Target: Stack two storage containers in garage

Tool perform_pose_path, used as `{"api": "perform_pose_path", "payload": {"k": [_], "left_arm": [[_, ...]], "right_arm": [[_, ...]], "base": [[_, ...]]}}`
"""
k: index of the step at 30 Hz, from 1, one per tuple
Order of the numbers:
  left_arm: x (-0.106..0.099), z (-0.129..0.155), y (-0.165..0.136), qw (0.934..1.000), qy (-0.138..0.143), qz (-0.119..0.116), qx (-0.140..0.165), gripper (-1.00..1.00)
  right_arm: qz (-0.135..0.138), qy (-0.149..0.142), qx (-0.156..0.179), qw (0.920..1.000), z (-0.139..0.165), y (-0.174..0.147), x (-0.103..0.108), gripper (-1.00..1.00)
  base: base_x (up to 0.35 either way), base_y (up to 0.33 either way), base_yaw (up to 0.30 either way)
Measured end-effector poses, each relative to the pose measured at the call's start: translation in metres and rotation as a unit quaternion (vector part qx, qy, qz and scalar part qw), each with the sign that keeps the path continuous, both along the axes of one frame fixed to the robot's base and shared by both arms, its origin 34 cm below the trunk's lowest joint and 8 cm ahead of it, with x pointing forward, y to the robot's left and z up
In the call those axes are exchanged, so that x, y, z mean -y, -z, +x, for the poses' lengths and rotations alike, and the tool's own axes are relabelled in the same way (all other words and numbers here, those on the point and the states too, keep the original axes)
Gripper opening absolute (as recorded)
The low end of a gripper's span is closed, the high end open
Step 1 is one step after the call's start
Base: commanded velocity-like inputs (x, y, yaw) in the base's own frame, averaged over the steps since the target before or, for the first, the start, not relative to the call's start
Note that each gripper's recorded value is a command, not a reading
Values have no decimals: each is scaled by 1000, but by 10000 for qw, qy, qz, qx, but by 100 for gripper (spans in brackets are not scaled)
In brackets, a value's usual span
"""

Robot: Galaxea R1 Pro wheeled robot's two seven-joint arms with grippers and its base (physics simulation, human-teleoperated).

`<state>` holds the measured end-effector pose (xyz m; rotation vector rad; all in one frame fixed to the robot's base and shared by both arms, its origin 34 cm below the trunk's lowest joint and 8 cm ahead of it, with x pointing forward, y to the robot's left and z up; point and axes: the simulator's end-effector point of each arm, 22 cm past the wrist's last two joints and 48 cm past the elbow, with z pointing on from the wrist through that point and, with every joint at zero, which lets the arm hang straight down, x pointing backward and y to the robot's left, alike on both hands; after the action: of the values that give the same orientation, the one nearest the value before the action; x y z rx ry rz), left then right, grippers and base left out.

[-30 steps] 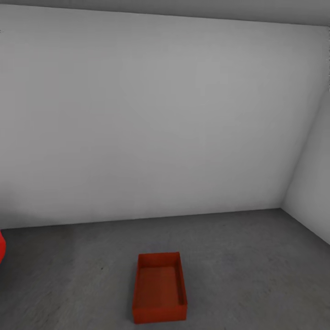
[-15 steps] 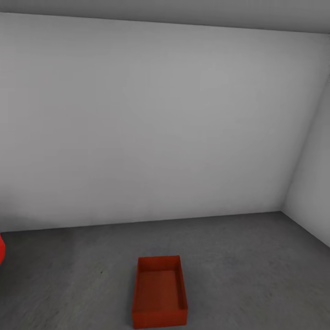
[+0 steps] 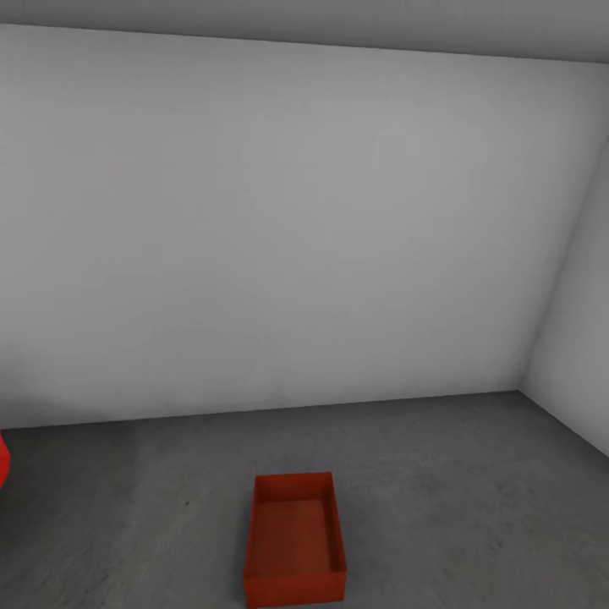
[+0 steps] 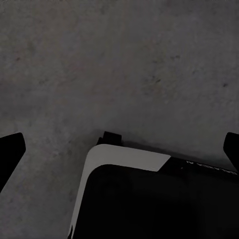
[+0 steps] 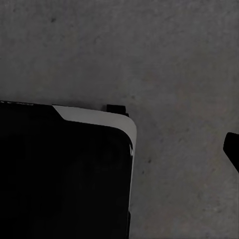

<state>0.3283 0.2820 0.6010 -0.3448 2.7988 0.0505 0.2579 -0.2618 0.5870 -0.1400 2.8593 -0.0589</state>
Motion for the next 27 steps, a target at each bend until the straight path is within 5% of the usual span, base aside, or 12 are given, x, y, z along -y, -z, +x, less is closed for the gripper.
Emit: {"api": "perform_pose_path", "payload": {"k": [13, 27], "left_arm": [[1, -3, 1, 10000, 10, -15, -47, 100], [1, -2, 1, 10000, 6, -11, -42, 100]], "right_arm": [[-3, 40, 45, 10000, 2, -1, 0, 100], [-4, 97, 46, 9999, 2, -1, 1, 100]], "base": [[212, 0, -8], [101, -3, -249]]}}
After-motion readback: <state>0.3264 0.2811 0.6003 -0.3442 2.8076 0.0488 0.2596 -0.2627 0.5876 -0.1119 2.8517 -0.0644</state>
